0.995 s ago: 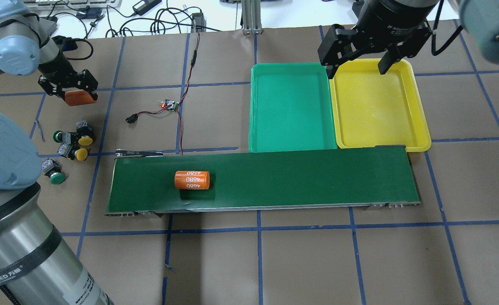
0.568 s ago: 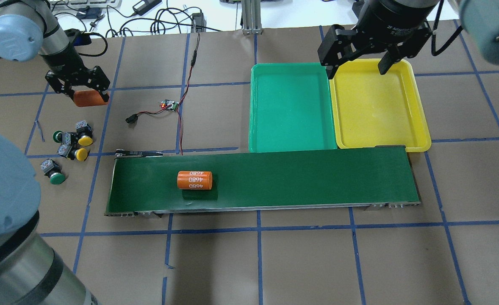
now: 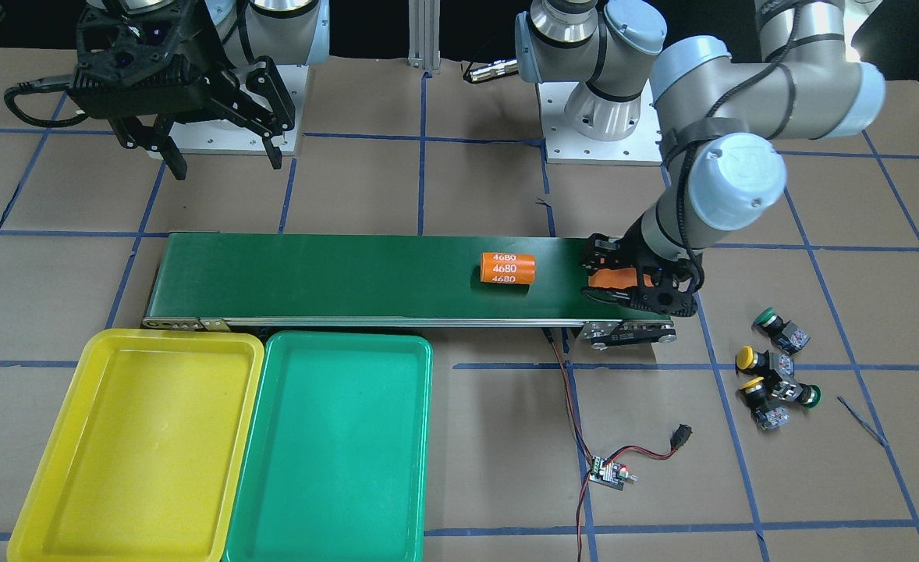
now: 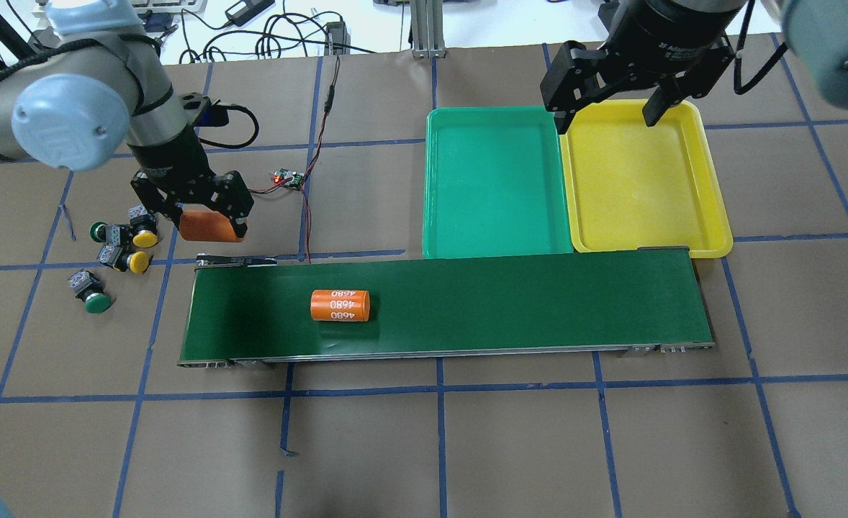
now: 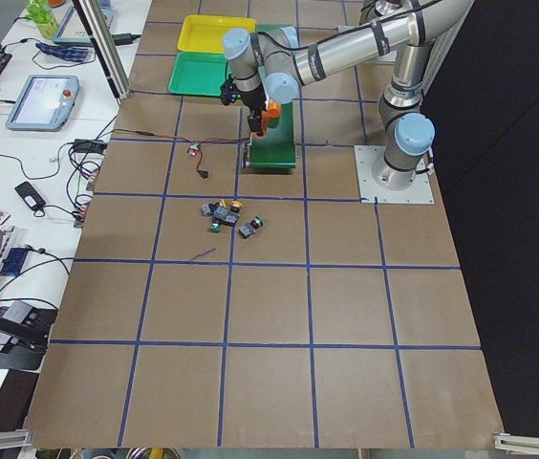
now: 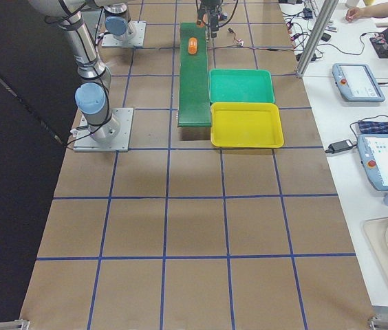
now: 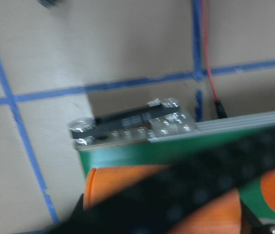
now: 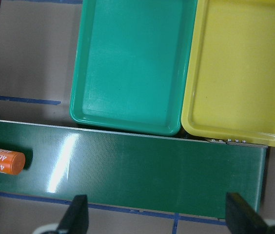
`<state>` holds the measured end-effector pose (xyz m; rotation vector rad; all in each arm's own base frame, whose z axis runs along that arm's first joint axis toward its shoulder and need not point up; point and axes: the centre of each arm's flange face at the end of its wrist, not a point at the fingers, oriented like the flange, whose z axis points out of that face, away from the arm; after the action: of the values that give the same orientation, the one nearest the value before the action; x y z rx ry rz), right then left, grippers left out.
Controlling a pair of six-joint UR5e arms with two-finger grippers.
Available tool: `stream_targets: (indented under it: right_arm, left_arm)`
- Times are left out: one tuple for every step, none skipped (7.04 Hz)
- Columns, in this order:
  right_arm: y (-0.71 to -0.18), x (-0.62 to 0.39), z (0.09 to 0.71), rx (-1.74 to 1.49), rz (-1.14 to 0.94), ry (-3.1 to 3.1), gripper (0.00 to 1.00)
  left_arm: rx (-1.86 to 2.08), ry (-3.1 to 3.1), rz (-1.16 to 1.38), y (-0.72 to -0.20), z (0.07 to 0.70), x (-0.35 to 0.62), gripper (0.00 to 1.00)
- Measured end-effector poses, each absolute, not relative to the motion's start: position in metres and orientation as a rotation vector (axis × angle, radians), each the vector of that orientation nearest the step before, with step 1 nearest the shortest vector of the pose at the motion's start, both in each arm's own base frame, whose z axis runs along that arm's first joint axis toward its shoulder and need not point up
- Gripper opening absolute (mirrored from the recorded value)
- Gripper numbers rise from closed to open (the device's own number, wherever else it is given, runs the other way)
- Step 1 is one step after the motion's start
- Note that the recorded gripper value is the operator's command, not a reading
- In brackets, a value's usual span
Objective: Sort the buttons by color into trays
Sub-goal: 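Place the second orange cylinder on the conveyor belt, release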
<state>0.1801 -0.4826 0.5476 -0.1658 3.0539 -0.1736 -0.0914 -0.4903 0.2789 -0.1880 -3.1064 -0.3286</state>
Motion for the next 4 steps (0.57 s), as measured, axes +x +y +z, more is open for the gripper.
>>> stream_targets:
  right_arm:
    - [-0.483, 0.180, 0.548, -0.166, -0.174, 3.054, 1.00]
    - [-0.483, 0.180, 0.548, -0.166, -0.174, 3.054, 1.00]
    - [-0.483, 0.180, 0.548, -0.166, -0.173, 3.054, 1.00]
    - [-0.483, 0.180, 0.548, -0.166, -0.172, 3.054, 1.00]
  left_arm:
    - [-0.098, -3.116, -0.312, -0.475, 0.261, -0.093, 0.74]
    - [-0.042, -3.118, -0.321, -0.465, 0.250, -0.095, 1.00]
    - [-0.028, -3.118, -0.327, -0.461, 0.244, -0.095, 1.00]
    - [-0.026, -3.119, -0.317, -0.461, 0.246, -0.095, 1.00]
